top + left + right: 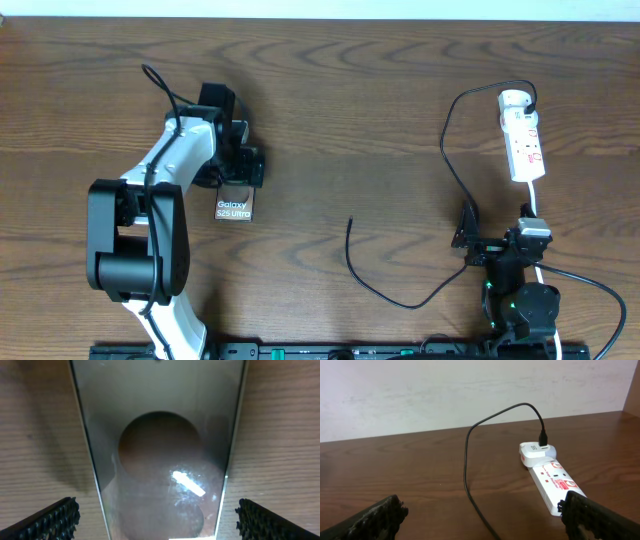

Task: Plug charger to phone and switch on socket
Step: 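Lower the left gripper and close it on the phone's sides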

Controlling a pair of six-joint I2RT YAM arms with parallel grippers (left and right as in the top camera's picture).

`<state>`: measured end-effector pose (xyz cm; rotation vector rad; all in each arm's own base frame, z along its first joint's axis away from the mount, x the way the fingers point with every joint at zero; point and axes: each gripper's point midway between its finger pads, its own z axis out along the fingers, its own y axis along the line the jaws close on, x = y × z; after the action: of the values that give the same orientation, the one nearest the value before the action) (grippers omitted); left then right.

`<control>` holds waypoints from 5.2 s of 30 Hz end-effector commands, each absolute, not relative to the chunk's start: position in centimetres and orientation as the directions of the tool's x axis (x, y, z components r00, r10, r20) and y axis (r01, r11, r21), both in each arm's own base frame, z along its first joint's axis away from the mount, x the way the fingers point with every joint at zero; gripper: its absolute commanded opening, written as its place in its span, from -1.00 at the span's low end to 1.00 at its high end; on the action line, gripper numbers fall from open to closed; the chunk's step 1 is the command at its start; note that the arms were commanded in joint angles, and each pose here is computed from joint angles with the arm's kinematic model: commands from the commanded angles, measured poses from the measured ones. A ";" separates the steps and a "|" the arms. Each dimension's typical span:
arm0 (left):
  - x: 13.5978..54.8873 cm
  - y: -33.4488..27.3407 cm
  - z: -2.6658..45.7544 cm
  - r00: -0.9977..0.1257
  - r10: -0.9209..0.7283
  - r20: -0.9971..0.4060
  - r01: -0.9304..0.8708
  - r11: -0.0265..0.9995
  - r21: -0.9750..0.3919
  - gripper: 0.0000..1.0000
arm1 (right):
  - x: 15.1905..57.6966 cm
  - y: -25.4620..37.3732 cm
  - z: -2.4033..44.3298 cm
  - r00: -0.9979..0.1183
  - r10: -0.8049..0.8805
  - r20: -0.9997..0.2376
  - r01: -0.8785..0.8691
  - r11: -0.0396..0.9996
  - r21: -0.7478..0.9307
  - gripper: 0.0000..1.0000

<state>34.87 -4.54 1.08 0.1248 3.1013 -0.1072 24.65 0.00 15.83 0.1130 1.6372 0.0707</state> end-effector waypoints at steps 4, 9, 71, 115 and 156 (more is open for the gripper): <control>34.2 -4.5 0.1 -0.997 0.079 -0.013 0.079 0.995 -0.068 0.99 | 24.6 0.3 15.8 -0.069 0.103 -0.992 0.018 0.995 0.102 0.99; 34.2 -4.9 0.1 -0.996 0.089 -0.013 0.089 0.994 -0.068 0.99 | 24.6 0.3 15.8 -0.069 0.102 -0.992 0.018 0.995 0.101 0.98; 34.8 -8.0 -1.1 -0.990 0.112 -0.089 0.115 0.993 -0.021 0.99 | 24.6 0.3 15.8 -0.069 0.103 -0.992 0.018 0.995 0.102 0.99; 34.8 -8.0 -1.1 -0.990 0.112 -0.088 0.115 0.993 -0.021 0.67 | 24.6 0.3 15.8 -0.069 0.102 -0.992 0.018 0.995 0.101 0.98; 34.8 -8.0 -1.1 -0.990 0.113 -0.089 0.115 0.993 -0.021 0.34 | 24.6 0.3 15.8 -0.069 0.102 -0.992 0.018 0.995 0.101 0.99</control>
<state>35.66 -8.05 -0.20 0.1888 3.0120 -0.0280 24.65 0.00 15.83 0.1130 1.6372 0.0707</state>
